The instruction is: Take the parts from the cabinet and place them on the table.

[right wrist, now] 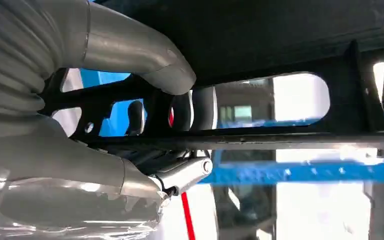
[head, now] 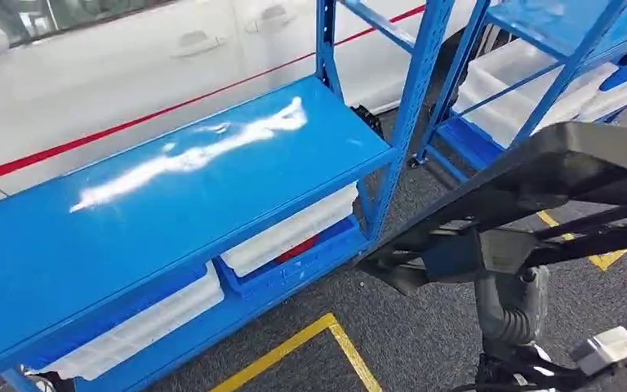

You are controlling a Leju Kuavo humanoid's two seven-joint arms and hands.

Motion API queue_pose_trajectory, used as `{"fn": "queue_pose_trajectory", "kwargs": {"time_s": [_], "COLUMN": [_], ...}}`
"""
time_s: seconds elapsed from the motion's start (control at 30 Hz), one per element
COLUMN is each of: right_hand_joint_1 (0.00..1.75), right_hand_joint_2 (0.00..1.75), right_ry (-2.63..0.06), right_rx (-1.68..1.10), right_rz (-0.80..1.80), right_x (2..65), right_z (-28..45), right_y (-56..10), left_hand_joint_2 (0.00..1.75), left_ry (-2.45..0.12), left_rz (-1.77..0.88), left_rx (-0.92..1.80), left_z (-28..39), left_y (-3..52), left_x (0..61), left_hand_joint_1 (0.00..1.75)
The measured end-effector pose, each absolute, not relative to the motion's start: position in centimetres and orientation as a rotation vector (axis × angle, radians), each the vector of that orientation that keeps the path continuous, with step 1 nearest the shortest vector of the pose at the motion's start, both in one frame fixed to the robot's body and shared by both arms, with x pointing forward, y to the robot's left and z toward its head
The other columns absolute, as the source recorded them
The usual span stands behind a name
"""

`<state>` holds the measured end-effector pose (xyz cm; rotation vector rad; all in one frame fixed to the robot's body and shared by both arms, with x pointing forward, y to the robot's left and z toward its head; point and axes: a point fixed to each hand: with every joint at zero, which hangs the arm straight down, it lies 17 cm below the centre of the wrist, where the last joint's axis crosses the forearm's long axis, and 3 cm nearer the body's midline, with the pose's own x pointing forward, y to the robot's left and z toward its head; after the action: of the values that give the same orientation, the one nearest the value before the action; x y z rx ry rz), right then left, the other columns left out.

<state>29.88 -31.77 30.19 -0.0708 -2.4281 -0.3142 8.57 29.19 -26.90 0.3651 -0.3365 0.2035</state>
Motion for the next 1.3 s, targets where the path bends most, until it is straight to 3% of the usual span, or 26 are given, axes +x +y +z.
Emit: {"fn": "queue_pose_trajectory", "kwargs": {"time_s": [0.53,0.9,1.3], "right_hand_joint_1": [1.75,1.75,1.75], "right_hand_joint_2": [1.75,1.75,1.75], "right_ry": [-2.397,-2.184,-2.101], "right_rx": [-0.323,-0.932,-0.988], "right_rz": [-0.281,-0.018,0.099], "right_x": [29.9,33.3,35.6], "right_z": [29.8,30.8,30.9], "right_y": [-38.6,-47.1,-50.9], "left_hand_joint_2": [0.0,0.0,0.0], "left_ry": [-0.362,-0.348,-0.419], "left_rz": [0.168,0.19,0.197], "left_rx": [0.363,0.363,0.295], "left_z": [-26.7,-26.8,-26.6], "left_y": [29.3,29.5,28.5], "left_x": [9.4,9.1,10.5], "left_hand_joint_1": [0.0,0.0,0.0]}}
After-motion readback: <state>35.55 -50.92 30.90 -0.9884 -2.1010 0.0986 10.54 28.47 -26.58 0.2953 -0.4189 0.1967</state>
